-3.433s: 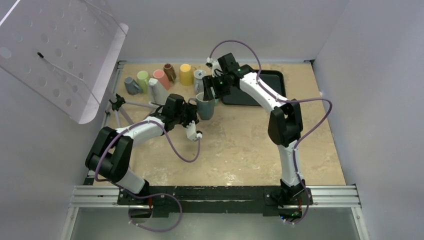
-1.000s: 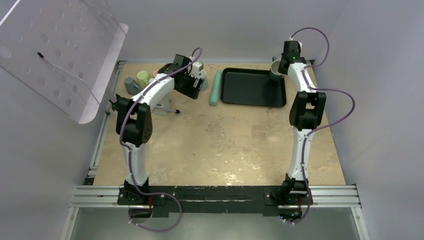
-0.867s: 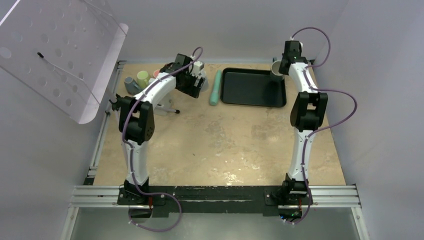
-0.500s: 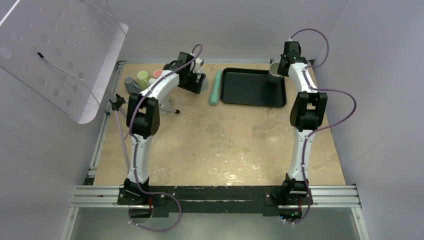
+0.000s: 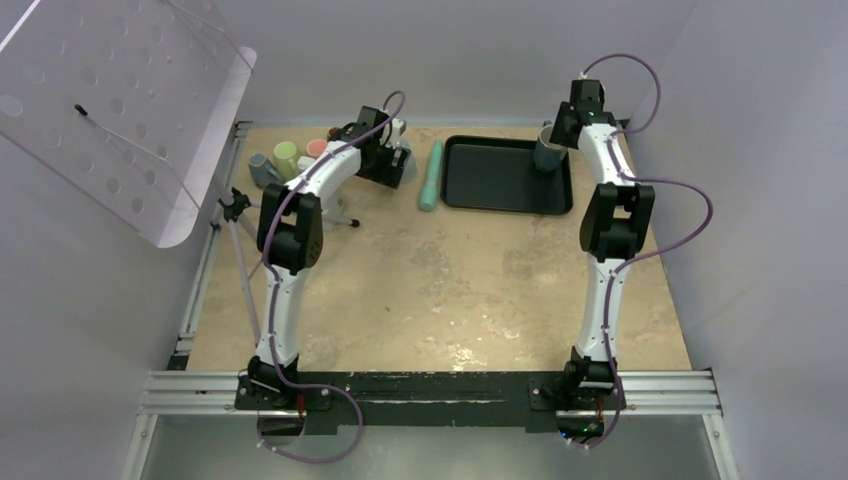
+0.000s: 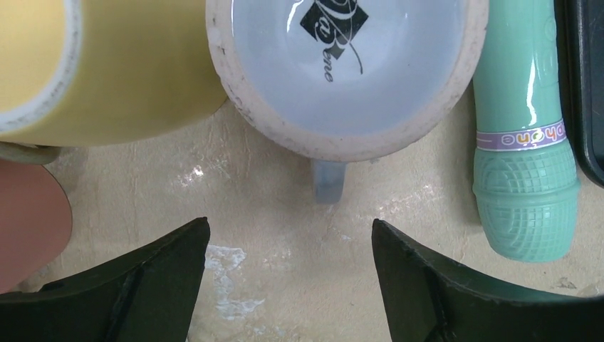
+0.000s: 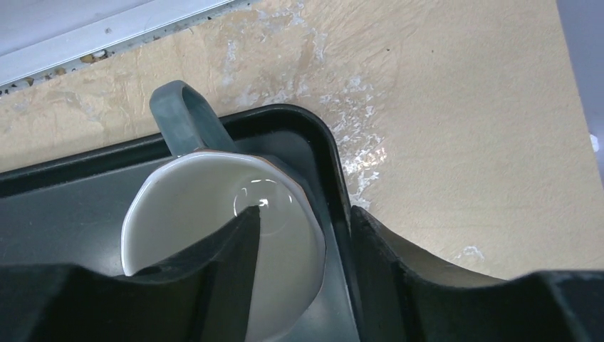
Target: Turn the mug right side up
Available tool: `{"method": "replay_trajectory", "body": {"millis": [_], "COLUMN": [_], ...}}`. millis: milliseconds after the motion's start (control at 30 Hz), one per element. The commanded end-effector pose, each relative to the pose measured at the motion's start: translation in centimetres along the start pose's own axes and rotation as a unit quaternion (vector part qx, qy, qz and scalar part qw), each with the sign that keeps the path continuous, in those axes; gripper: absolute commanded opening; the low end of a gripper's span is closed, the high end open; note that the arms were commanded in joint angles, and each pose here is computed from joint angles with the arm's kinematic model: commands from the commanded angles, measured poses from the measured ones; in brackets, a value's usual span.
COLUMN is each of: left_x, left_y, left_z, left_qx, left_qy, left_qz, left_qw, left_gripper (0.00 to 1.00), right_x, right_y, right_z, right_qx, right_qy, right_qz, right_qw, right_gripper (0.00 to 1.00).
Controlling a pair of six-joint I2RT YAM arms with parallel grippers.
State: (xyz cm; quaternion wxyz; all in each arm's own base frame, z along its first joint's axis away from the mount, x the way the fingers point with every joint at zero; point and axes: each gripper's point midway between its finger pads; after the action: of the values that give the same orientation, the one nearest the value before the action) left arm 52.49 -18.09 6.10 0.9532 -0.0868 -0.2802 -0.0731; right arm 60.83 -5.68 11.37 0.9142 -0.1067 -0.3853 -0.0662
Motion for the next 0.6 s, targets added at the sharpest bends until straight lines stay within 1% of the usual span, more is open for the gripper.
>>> {"method": "replay_trajectory", "body": {"millis": [0, 100, 233, 300, 367, 500, 567], "left_x": [2.2, 2.5, 2.6, 2.6, 2.6, 2.7, 2.8], "left_y": [-0.4, -1.2, -2.5, -2.8, -2.9, -2.7, -2.6], "left_z": [0.1, -0.2, -0.4, -0.6, -0.8, -0.9, -0.9], "left_qx": [-0.016, -0.034, -0.067, -0.075, -0.074, -0.070, -0.067], "left_qy": [-0.029, -0.030, -0.024, -0.018, -0.013, -0.012, -0.012], "left_qz": [0.013, 0.015, 0.011, 0.015, 0.016, 0.022, 0.025], "left_qw": [0.999, 0.999, 0.997, 0.997, 0.997, 0.997, 0.997], "left_gripper": [0.86, 0.83, 0.77, 0.72, 0.56, 0.29, 0.13], "right_x": [4.3, 5.3, 5.9, 6.2, 6.6, 6.8, 6.9], "right_y": [-1.0, -1.2, -1.5, -1.3, -1.3, -1.3, -1.4], "right_z": [3.1, 4.6, 6.6, 7.5, 8.4, 9.7, 10.4], "right_qx": [0.002, 0.006, 0.011, 0.022, 0.027, 0.035, 0.035], "right_qy": [-0.051, -0.063, -0.078, -0.091, -0.101, -0.107, -0.111], "right_qz": [0.000, 0.005, 0.008, 0.013, 0.015, 0.017, 0.018], "right_qw": [0.999, 0.998, 0.997, 0.996, 0.994, 0.994, 0.993], "right_gripper": [0.56, 0.60, 0.61, 0.62, 0.62, 0.63, 0.63]}}
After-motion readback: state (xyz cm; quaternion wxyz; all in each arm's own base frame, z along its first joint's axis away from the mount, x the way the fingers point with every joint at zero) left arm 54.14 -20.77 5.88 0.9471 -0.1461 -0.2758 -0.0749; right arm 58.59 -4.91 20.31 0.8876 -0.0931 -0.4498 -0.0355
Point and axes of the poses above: each gripper's point midway between its finger pads, its own z axis back along the fingers, its own y axis along the line the jaws close on, x = y × z, and after that the axes turned 12 degrees about z, right-handed
